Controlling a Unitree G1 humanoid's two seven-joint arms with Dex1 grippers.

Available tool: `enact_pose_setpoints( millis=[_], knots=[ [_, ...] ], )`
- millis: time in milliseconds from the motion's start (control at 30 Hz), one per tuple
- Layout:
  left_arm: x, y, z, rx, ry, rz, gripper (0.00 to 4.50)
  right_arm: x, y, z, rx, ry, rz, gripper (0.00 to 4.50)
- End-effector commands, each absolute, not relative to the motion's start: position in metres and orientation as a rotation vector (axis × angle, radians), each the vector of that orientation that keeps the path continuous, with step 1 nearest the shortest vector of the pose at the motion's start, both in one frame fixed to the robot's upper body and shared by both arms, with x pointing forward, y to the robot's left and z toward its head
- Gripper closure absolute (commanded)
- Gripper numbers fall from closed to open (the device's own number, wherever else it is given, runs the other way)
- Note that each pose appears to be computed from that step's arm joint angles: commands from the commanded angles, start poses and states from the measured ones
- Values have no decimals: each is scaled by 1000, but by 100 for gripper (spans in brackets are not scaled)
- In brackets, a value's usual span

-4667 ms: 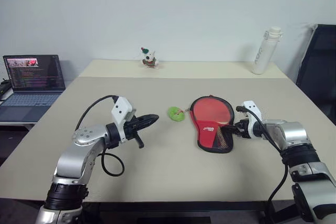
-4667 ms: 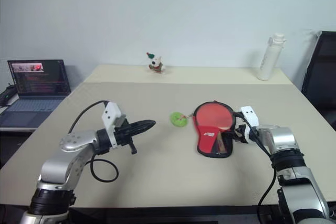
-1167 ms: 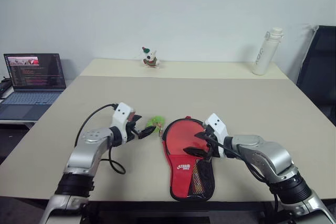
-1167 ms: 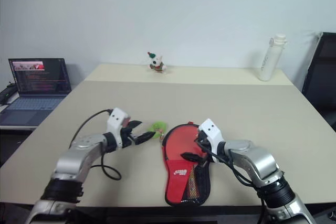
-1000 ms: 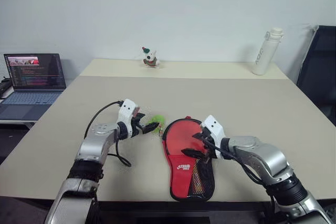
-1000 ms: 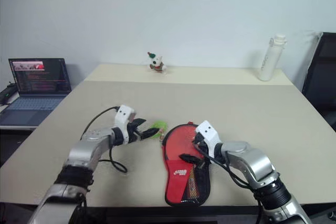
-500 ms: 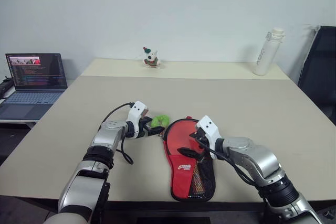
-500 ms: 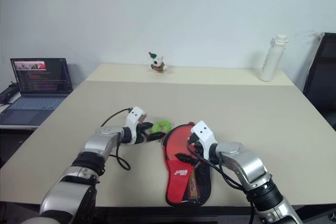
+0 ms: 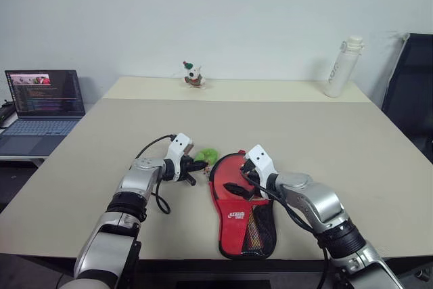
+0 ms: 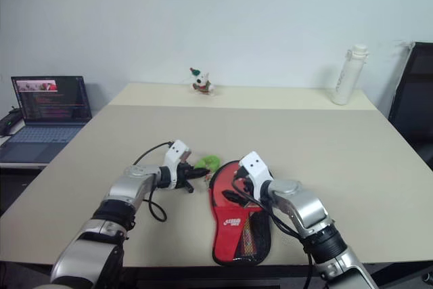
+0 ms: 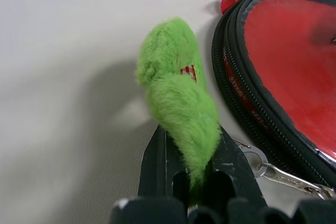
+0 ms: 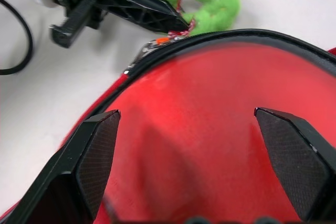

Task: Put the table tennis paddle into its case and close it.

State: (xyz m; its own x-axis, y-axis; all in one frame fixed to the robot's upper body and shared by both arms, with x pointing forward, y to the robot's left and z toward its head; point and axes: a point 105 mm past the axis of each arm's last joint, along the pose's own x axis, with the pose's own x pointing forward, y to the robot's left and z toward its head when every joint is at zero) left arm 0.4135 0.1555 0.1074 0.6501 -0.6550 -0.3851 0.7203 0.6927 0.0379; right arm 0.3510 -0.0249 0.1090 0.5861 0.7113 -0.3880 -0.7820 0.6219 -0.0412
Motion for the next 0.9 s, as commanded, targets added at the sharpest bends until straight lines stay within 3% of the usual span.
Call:
enact_pose_setpoints(
  millis=[33, 433, 900],
  knots=[
    [424, 160, 115, 220, 343, -713, 448, 350, -22, 107, -260, 345, 888, 0],
    [470, 144, 150, 378, 204, -447, 448, 337, -23, 59, -266, 491, 855, 0],
    [469, 27, 194, 666, -48, -605, 448, 312, -9, 39, -282, 556, 912, 0]
  ],
)
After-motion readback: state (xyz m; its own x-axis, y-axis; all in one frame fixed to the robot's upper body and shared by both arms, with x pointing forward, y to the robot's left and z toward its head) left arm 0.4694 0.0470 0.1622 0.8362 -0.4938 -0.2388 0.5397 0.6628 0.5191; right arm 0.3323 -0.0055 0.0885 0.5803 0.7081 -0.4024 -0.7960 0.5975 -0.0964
